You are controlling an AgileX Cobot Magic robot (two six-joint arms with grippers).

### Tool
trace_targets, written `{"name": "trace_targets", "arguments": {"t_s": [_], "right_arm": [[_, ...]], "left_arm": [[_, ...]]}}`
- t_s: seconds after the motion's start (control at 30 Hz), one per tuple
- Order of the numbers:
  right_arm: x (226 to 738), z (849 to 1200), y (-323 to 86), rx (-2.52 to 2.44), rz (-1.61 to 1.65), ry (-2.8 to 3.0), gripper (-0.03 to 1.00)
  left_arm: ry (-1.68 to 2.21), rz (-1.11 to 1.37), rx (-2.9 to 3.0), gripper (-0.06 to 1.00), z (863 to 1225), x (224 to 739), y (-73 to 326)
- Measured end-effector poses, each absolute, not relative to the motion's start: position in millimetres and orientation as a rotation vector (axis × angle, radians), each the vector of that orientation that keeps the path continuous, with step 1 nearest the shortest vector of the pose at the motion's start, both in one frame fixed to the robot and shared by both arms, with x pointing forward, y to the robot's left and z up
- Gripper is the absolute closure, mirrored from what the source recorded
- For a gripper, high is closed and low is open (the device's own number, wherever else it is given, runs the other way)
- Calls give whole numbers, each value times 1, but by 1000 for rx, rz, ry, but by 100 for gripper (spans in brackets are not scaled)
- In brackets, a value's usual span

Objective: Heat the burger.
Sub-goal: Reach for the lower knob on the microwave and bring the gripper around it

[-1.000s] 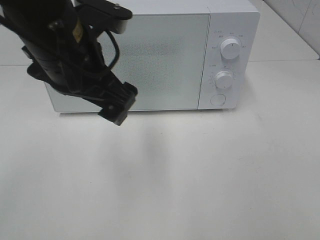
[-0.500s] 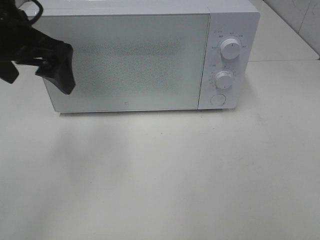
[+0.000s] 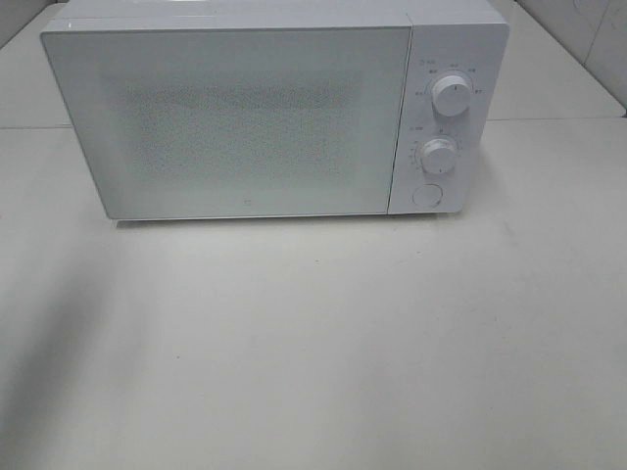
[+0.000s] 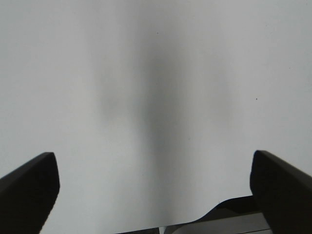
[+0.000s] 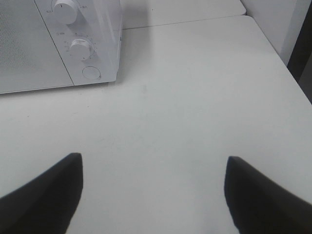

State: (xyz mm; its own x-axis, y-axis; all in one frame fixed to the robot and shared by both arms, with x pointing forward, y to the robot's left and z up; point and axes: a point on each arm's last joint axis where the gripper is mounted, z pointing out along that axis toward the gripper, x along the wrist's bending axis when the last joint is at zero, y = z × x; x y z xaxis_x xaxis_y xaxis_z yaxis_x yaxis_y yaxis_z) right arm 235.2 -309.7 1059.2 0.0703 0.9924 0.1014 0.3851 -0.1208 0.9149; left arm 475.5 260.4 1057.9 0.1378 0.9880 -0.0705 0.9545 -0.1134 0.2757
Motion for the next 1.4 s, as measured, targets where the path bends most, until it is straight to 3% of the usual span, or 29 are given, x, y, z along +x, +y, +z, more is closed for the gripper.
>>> {"name": "trace_targets", "arguments": {"t_s": [0.9,1.4], "right_arm": [[235,1059,-310,1610,1040,1402,21],[235,1059,-310,1610,1040,1402,21]], "left_arm": [[1690,505,1940,-5,1053,323,285],[1542,682,1788,-5,1050,271,293]]}}
